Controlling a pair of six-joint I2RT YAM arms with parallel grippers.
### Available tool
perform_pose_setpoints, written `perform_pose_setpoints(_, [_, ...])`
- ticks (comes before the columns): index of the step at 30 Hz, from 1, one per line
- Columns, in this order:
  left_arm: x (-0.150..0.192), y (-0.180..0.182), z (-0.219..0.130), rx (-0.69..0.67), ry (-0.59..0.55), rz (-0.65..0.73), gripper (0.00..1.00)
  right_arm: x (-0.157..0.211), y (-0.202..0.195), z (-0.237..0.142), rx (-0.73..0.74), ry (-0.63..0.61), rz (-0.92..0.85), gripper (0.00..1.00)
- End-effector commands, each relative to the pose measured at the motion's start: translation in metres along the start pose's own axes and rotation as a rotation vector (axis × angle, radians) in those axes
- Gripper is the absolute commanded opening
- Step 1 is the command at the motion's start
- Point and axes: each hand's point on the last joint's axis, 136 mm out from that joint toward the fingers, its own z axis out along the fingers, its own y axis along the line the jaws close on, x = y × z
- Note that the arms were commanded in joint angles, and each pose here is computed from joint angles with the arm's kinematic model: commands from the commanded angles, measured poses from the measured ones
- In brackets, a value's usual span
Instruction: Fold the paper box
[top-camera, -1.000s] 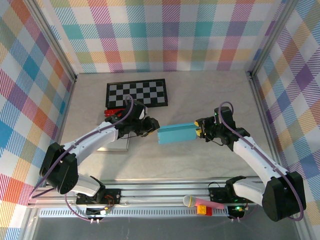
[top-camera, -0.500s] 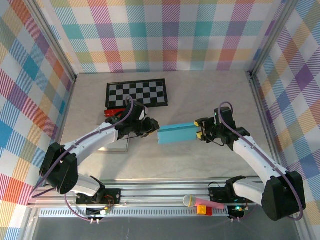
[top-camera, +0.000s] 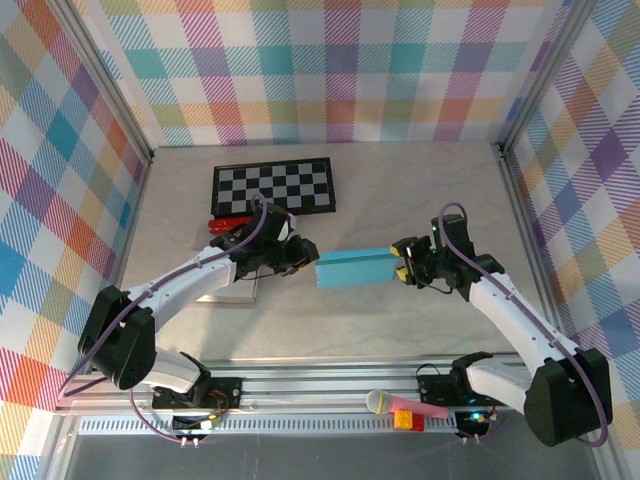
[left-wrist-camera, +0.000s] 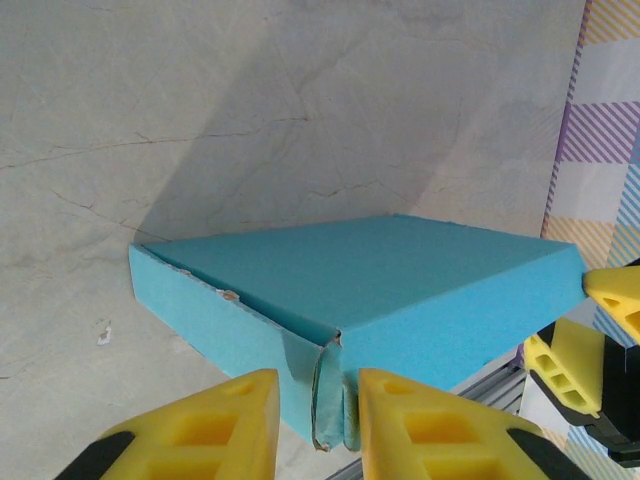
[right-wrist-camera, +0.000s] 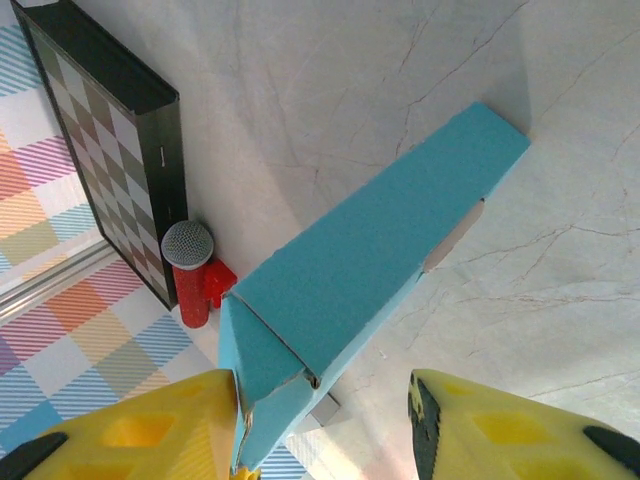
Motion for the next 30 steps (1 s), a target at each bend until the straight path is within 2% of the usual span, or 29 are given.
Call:
perform_pose_setpoints(1, [0.012, 0.024, 0.005, -0.078, 0.045, -0.015, 0.25, -0.002, 0.022, -0.019, -0.054, -0.034, -0.052, 0.51])
perform_pose_setpoints(9, [0.012, 0.023, 0.005, -0.076, 0.046, -0.016, 0.25, -0.001, 0.018, -0.020, -0.031, -0.022, -0.042, 0.49])
perform_pose_setpoints(19, [0.012, 0.023, 0.007, -0.074, 0.050, -0.016, 0.24, -0.004, -0.030, 0.001, 0.087, 0.006, 0.011, 0.47])
perform_pose_setpoints(30, [0.015, 0.026, 0.009, -0.079, 0.059, -0.005, 0.24, -0.004, -0.082, -0.001, 0.305, 0.003, 0.110, 0.41])
